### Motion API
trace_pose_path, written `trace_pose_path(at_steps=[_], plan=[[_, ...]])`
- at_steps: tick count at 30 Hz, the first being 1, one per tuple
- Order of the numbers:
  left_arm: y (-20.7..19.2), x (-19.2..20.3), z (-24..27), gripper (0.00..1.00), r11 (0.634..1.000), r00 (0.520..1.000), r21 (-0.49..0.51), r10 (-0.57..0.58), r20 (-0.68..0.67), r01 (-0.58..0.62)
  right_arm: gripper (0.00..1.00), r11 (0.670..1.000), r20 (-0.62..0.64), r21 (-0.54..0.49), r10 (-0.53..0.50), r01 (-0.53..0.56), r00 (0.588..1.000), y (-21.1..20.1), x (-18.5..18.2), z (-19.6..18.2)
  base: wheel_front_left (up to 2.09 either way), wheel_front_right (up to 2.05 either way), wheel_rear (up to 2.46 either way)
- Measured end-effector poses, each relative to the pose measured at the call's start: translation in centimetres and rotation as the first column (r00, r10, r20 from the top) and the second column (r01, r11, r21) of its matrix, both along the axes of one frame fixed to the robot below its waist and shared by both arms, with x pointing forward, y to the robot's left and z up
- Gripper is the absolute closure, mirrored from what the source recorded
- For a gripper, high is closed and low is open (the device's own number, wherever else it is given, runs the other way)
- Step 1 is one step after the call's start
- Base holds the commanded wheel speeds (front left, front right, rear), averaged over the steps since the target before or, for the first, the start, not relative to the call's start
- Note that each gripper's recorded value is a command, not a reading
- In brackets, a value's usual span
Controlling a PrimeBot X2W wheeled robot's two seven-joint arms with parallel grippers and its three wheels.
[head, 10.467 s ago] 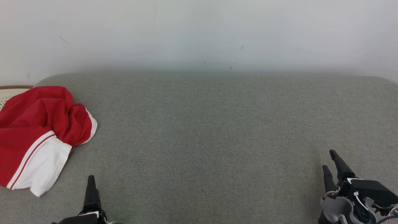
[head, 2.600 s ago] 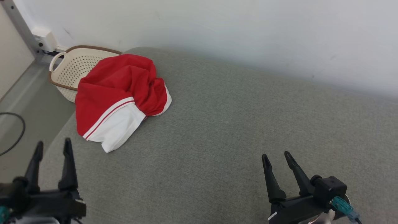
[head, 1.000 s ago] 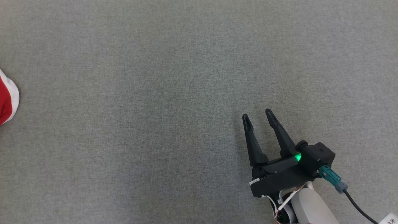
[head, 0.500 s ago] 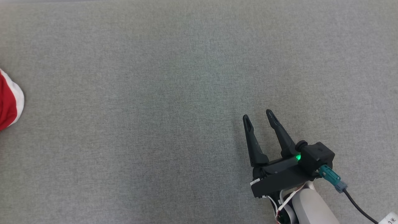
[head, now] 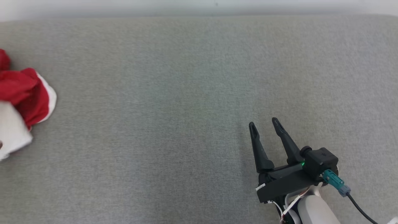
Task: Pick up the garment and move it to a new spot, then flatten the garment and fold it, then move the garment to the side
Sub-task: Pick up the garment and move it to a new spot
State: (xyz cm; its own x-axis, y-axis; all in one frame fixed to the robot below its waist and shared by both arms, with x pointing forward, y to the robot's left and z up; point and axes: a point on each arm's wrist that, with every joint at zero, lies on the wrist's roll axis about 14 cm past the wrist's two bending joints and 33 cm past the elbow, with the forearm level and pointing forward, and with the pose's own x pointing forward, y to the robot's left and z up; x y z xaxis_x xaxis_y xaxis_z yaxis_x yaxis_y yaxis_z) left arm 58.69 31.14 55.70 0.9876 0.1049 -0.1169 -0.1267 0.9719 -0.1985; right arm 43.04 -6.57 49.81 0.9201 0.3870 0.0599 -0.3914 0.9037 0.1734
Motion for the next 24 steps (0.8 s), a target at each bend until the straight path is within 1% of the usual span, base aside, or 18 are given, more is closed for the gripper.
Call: trace_pose_path(at_steps=[2, 5, 10, 13, 17, 24], plan=[[-0.3, 0.1, 2.8, 1.00, 1.000, 0.996, -0.029, -0.002, 0.094, 0.005, 0.00, 1.000, 0.005, -0.001, 0.004, -0.003, 1.000, 0.1, -0.1, 0.3, 0.00, 0.00, 0.00], [-1.3, -0.2, 6.5, 1.00, 0.998, 0.980, -0.058, -0.023, 0.198, 0.036, 0.00, 1.000, 0.012, -0.001, 0.004, -0.004, 1.000, 0.2, -0.3, 0.7, 0.00, 0.00, 0.00], [-3.3, -1.4, 12.8, 1.00, 0.993, 0.933, -0.024, -0.097, 0.346, 0.112, 0.00, 1.000, 0.029, 0.003, 0.010, -0.010, 1.000, 0.5, -0.8, 1.6, 0.00, 0.00, 0.00], [-5.1, -2.3, 16.4, 1.00, 0.985, 0.895, -0.005, -0.153, 0.420, 0.171, 0.00, 1.000, 0.049, 0.009, 0.007, -0.008, 0.999, 0.4, -1.0, 2.3, 0.00, 0.00, 0.00], [-8.0, -3.1, 19.5, 1.00, 0.967, 0.845, 0.027, -0.235, 0.481, 0.253, 0.00, 1.000, 0.050, 0.017, -0.014, 0.013, 0.999, -0.3, -1.6, 2.4, 0.00, 0.00, 0.00], [-14.6, -3.9, 22.0, 1.00, 0.912, 0.765, 0.055, -0.374, 0.525, 0.407, 0.00, 0.996, 0.059, 0.025, -0.090, 0.088, 0.994, -2.9, -2.4, 2.7, 0.00, 0.00, 0.00]])
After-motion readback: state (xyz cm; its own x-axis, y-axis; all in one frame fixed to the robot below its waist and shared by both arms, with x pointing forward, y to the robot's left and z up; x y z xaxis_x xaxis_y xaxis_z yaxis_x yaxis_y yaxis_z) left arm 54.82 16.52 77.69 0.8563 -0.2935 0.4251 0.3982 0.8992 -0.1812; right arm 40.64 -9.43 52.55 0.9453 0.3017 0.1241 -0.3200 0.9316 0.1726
